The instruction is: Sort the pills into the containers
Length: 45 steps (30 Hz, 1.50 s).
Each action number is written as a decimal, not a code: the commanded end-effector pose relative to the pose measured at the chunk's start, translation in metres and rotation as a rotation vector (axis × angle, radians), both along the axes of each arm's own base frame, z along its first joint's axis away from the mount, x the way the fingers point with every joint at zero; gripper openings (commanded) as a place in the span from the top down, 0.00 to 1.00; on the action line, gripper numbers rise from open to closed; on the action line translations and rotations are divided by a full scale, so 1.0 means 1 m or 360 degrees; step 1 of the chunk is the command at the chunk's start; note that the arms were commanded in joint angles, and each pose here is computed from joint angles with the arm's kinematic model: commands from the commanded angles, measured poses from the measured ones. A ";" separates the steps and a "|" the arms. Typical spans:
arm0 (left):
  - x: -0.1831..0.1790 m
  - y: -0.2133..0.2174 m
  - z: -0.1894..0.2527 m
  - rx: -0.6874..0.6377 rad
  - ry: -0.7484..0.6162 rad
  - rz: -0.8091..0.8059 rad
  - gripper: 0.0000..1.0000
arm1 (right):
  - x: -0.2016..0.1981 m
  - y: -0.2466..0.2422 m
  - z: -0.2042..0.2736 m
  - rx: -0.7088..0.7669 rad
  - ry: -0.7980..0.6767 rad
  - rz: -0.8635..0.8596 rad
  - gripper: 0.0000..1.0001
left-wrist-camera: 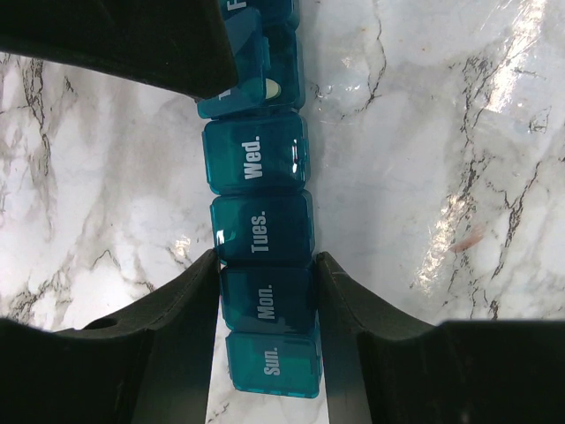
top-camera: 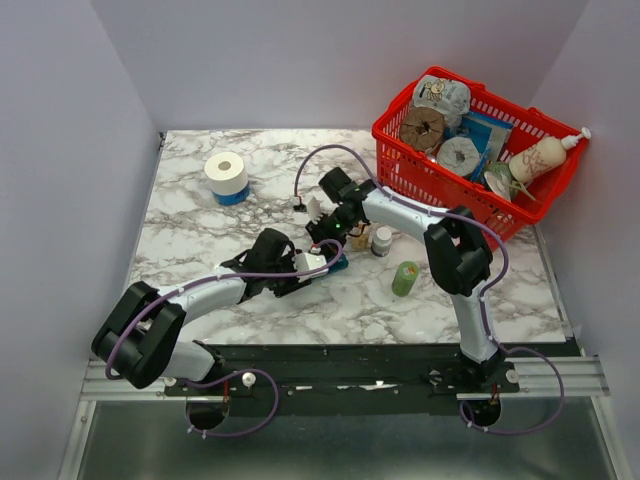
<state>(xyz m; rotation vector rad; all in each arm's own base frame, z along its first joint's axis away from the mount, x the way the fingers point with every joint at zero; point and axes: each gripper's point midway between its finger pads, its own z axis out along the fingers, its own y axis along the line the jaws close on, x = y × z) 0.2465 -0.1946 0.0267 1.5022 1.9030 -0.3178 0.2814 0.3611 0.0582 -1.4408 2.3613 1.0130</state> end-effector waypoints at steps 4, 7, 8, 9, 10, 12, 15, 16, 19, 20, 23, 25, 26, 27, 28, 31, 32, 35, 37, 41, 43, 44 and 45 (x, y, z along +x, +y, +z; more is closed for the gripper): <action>-0.007 0.012 -0.015 0.0094 0.0099 0.0049 0.84 | -0.009 -0.014 -0.020 -0.0148 0.0002 -0.0013 0.91; -0.007 0.011 -0.015 0.0093 0.0101 0.0053 0.84 | -0.011 -0.019 -0.038 -0.0216 0.0017 -0.0039 0.91; -0.007 0.012 -0.015 0.0094 0.0104 0.0055 0.84 | -0.010 -0.020 -0.042 -0.0233 0.0018 -0.0049 0.93; -0.007 0.011 -0.014 0.0092 0.0103 0.0055 0.84 | -0.009 -0.020 -0.046 -0.0248 0.0018 -0.0061 0.93; -0.007 0.012 -0.015 0.0094 0.0104 0.0055 0.84 | -0.007 -0.022 -0.053 -0.0277 0.0016 -0.0067 0.93; -0.007 0.012 -0.015 0.0093 0.0105 0.0057 0.84 | -0.005 -0.023 -0.057 -0.0301 0.0002 -0.0077 0.93; -0.006 0.011 -0.014 0.0089 0.0104 0.0061 0.84 | -0.001 -0.025 -0.060 -0.0324 -0.0030 -0.0093 0.94; -0.007 0.011 -0.014 0.0090 0.0106 0.0061 0.84 | 0.001 -0.025 -0.059 -0.0329 -0.0040 -0.0103 0.95; -0.006 0.011 -0.012 0.0084 0.0100 0.0066 0.84 | -0.004 -0.019 -0.054 -0.0266 0.0005 -0.0075 0.95; -0.005 0.011 -0.011 0.0087 0.0091 0.0069 0.84 | -0.005 -0.015 -0.045 -0.0214 0.0007 -0.0057 0.95; -0.004 0.011 -0.009 0.0080 0.0076 0.0074 0.82 | -0.012 0.000 -0.014 -0.0029 0.0042 0.0022 0.95; -0.005 0.011 -0.010 0.0081 0.0078 0.0071 0.82 | -0.013 0.008 0.011 0.0073 0.0027 0.0056 0.95; -0.005 0.011 -0.010 0.0081 0.0078 0.0071 0.82 | -0.014 0.010 0.018 0.0099 0.0021 0.0065 0.95; -0.005 0.011 -0.010 0.0081 0.0078 0.0071 0.82 | -0.012 0.012 0.029 0.0127 0.0004 0.0070 0.95; -0.005 0.012 -0.010 0.0084 0.0082 0.0074 0.82 | -0.012 0.013 0.033 0.0138 0.0005 0.0076 0.95; -0.004 0.012 -0.009 0.0083 0.0076 0.0070 0.82 | -0.012 0.013 0.037 0.0139 0.0001 0.0079 0.95; -0.005 0.012 -0.010 0.0086 0.0076 0.0072 0.82 | -0.012 0.012 0.036 0.0135 0.0005 0.0076 0.95; -0.004 0.012 -0.009 0.0084 0.0073 0.0075 0.81 | -0.013 0.011 0.035 0.0130 0.0011 0.0076 0.95; -0.004 0.012 -0.008 0.0080 0.0070 0.0077 0.81 | -0.013 0.008 0.030 0.0109 0.0020 0.0066 0.95; -0.004 0.012 -0.009 0.0082 0.0072 0.0080 0.81 | -0.017 0.003 0.010 0.0040 0.0074 0.0059 0.95; -0.003 0.012 -0.009 0.0081 0.0074 0.0082 0.80 | -0.019 -0.002 -0.002 -0.0014 0.0096 0.0051 0.95; -0.003 0.012 -0.009 0.0083 0.0072 0.0084 0.80 | -0.020 -0.004 -0.010 -0.0044 0.0111 0.0044 0.95; -0.003 0.012 -0.009 0.0084 0.0074 0.0084 0.80 | -0.020 -0.006 -0.018 -0.0073 0.0125 0.0037 0.95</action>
